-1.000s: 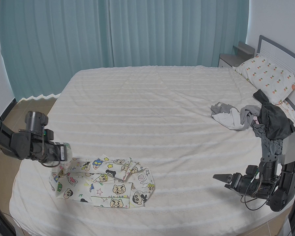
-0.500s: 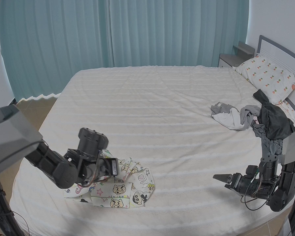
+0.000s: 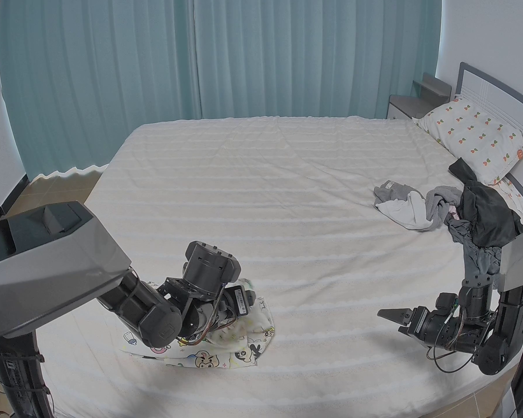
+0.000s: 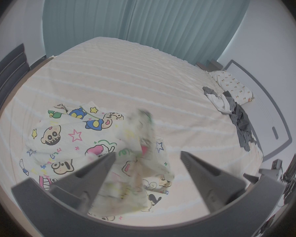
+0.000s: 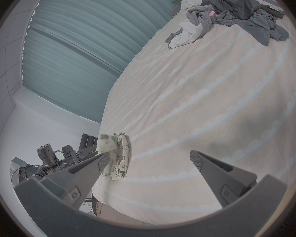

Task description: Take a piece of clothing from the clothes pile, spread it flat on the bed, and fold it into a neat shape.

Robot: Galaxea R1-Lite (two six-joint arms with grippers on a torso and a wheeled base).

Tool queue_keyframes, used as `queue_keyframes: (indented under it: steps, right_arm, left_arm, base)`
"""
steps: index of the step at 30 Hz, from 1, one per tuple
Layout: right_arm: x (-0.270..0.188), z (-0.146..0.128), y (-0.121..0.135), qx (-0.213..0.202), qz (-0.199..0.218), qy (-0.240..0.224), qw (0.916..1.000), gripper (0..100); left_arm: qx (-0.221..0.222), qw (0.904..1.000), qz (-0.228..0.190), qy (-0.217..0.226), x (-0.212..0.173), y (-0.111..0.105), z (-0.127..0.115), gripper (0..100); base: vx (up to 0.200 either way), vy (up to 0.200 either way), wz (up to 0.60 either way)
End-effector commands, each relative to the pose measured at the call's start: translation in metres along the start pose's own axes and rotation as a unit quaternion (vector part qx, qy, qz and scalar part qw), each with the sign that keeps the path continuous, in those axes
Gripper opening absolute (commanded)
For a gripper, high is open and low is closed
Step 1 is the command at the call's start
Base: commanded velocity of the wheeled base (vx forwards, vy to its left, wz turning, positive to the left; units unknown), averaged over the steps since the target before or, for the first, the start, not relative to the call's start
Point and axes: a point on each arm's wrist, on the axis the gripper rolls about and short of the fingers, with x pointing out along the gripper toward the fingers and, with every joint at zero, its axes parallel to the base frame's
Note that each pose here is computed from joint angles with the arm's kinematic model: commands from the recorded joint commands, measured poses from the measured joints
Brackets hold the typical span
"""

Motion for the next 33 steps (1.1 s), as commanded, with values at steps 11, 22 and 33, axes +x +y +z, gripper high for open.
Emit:
queue_keyframes:
  steps: [11, 22, 33]
  right_arm:
    - [0.001, 0.000, 0.000, -0.002, 0.003, -0.001, 1.0000, 100]
    - [0.001, 0.000, 0.000, -0.001, 0.003, 0.000, 1.0000, 100]
    - [0.004, -0.003, -0.003, 0.000, -0.005, 0.008, 1.0000, 100]
  left_arm:
    - [-0.037, 0.9967, -0.060, -0.041, -0.061, 0.017, 0.025, 100]
    - [-0.092, 0.9914, -0.083, -0.041, -0.073, 0.033, 0.002, 100]
    - [-0.097, 0.9888, -0.108, -0.036, -0.079, 0.049, -0.019, 100]
  base:
    - [0.000, 0.000, 0.00]
    - [0.000, 0.000, 0.00]
    - [0.000, 0.164, 0.00]
